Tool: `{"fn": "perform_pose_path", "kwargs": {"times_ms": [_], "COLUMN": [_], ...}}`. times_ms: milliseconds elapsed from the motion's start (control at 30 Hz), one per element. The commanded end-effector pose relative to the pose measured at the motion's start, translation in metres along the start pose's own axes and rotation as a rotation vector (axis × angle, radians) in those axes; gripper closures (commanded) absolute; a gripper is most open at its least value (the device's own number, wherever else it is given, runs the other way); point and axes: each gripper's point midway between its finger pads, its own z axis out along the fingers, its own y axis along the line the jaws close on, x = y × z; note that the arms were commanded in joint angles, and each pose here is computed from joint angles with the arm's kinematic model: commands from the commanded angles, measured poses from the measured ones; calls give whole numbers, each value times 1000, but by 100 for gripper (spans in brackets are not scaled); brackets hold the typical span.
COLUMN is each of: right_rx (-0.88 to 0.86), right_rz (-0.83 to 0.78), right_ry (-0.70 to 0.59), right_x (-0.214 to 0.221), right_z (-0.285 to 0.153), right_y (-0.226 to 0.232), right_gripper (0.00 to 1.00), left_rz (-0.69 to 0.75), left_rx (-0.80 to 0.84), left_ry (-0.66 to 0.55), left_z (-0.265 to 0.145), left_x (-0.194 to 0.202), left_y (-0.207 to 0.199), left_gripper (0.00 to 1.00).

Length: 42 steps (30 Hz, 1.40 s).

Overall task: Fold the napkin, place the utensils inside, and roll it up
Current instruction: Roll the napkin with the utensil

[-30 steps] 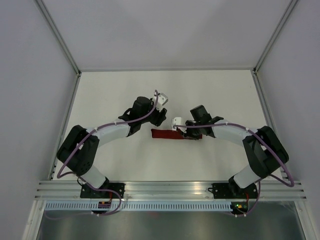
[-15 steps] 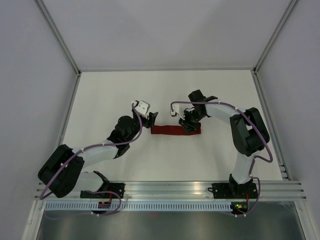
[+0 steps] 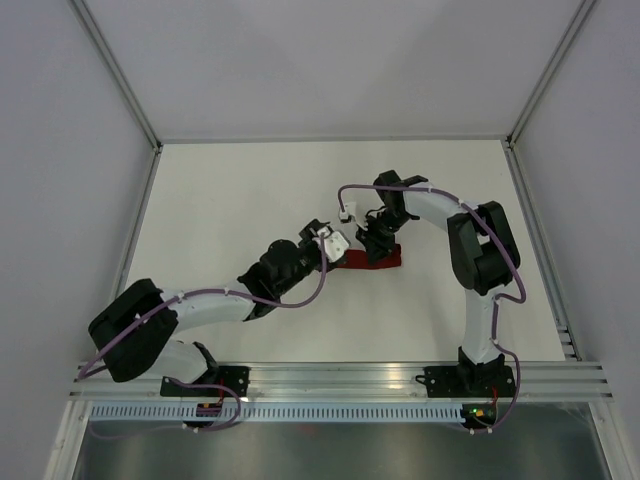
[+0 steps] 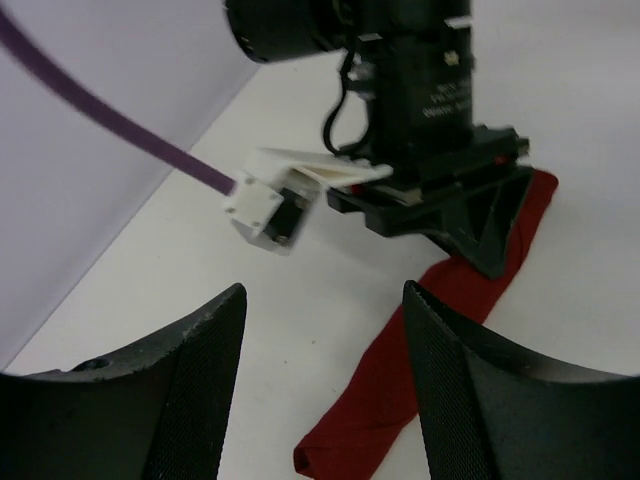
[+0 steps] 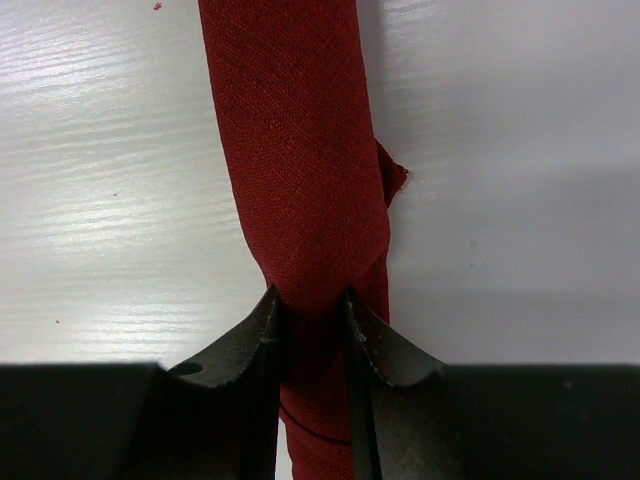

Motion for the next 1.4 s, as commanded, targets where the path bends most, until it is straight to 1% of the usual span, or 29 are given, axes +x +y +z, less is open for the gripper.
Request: {"fn": "perform_pose_path", "kwargs": {"times_ms": [0, 67, 167, 433, 533, 733, 933, 967, 1100, 1200, 1267, 1300, 1333, 1367], "right_rx": [-48, -48, -52, -88, -111, -191, -201, -204, -205, -214, -218, -219, -223, -222], "right_rz": [25, 27, 41, 67, 87, 133, 137, 136, 134, 131, 131, 130, 128, 130], "right_ry": [119, 120, 123, 118, 102, 98, 103, 105, 111, 111, 106, 104, 101, 97], "right_x": [39, 39, 40, 39, 36, 38, 41, 42, 44, 43, 42, 41, 40, 38], "right_z": [27, 28, 28, 30, 30, 30, 30, 30, 28, 26, 24, 24, 23, 21], "right_y": [-4, -4, -6, -7, -7, -2, -1, 0, 1, 4, 6, 6, 8, 9], "right_gripper": [83, 83, 83, 84, 84, 85, 84, 84, 84, 84, 82, 80, 78, 71], "left_rz": [210, 276, 314, 358, 400, 435, 471, 480, 487, 491, 491, 484, 476, 472], "left_rx": [138, 194, 253, 307, 325, 320, 283, 294, 276, 290, 314, 321, 330, 356], "left_ry": [53, 89, 108, 143, 160, 179, 209, 236, 263, 284, 305, 300, 300, 329], "left_z": [10, 14, 16, 29, 33, 41, 53, 53, 61, 60, 58, 58, 58, 54], "left_x": [17, 33, 46, 66, 77, 90, 99, 109, 117, 122, 126, 123, 121, 126], "left_y": [-32, -48, -66, -81, -87, -91, -86, -89, -87, -87, -89, -89, -90, -92], "left_gripper": [31, 31, 31, 30, 29, 29, 28, 28, 29, 32, 37, 40, 46, 50]}}
